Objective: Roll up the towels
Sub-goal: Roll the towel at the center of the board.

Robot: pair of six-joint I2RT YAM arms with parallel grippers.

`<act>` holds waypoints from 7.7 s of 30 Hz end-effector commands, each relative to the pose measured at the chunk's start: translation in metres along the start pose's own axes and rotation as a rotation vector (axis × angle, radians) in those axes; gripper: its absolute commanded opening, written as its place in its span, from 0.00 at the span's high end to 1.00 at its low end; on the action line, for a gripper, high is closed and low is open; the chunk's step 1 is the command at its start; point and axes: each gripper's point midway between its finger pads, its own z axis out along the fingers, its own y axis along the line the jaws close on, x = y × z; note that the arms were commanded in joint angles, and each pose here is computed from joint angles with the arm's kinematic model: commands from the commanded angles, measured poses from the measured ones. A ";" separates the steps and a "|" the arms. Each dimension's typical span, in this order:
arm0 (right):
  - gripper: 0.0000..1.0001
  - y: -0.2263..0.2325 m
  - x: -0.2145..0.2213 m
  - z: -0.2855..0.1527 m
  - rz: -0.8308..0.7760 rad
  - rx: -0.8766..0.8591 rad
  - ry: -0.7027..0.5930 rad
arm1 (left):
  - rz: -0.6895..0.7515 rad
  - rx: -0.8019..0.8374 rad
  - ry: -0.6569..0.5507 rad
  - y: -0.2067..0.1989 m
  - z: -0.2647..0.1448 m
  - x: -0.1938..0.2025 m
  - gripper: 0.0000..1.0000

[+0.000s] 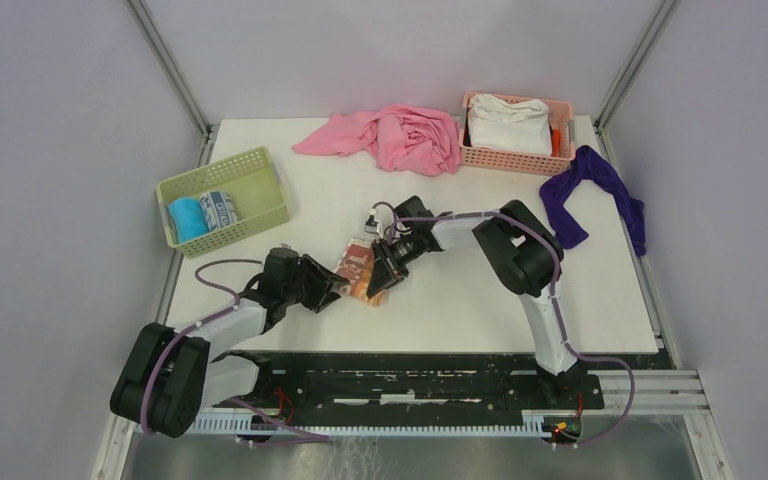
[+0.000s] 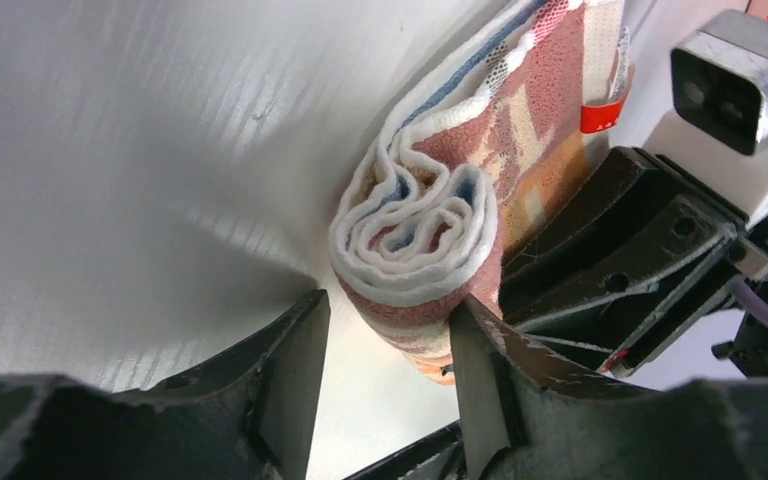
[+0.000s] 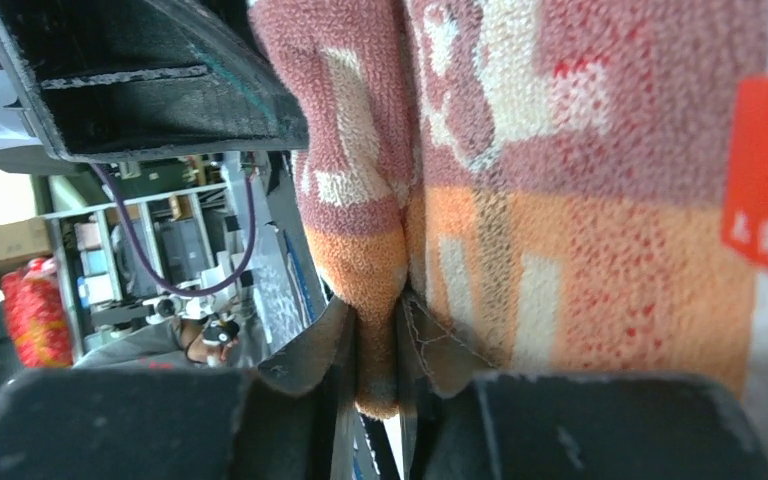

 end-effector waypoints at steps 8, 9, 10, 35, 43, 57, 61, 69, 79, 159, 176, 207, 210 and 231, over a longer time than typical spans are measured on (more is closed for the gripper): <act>0.52 0.018 -0.027 -0.059 -0.350 0.522 -0.133 | -0.178 -0.229 -0.053 0.064 0.006 -0.001 0.52; 0.51 0.019 -0.029 -0.064 -0.393 0.576 -0.148 | -0.181 -0.229 -0.055 0.064 0.006 -0.002 0.52; 0.49 0.020 -0.030 -0.067 -0.438 0.628 -0.161 | -0.184 -0.232 -0.055 0.065 0.006 -0.002 0.52; 0.86 0.028 -0.009 0.012 -0.842 0.650 0.021 | -0.140 -0.149 -0.066 0.037 0.003 -0.012 0.38; 0.99 0.060 0.008 0.017 -0.560 0.130 0.064 | -0.142 0.028 -0.152 0.006 -0.013 -0.027 0.24; 0.98 0.007 0.017 0.021 -0.238 0.028 0.002 | -0.148 0.075 -0.076 -0.010 -0.002 -0.025 0.25; 0.93 -0.010 0.023 0.022 -0.192 0.085 0.000 | -0.145 0.028 -0.033 -0.003 0.005 -0.019 0.31; 0.74 -0.012 0.018 0.003 -0.236 0.249 -0.064 | -0.144 -0.110 0.015 0.027 0.014 -0.009 0.53; 0.40 0.021 -0.010 -0.064 -0.541 0.648 -0.202 | -0.080 -0.174 -0.006 0.024 0.012 -0.018 0.55; 0.82 0.024 0.040 0.044 -0.766 0.590 0.172 | -0.050 -0.109 -0.080 0.001 -0.002 -0.027 0.30; 0.84 0.037 0.021 0.034 -0.263 -0.104 0.114 | -0.052 0.045 -0.083 -0.009 -0.034 -0.017 0.17; 0.42 0.034 -0.020 -0.052 -0.579 0.676 -0.123 | -0.028 -0.244 0.054 0.041 0.010 -0.009 0.62; 0.39 0.049 -0.024 -0.049 -0.734 0.819 -0.140 | -0.028 -0.252 0.058 0.042 0.011 -0.009 0.61; 0.37 0.030 -0.005 0.027 -0.994 1.042 0.051 | -0.041 -0.251 0.062 0.040 0.012 -0.008 0.58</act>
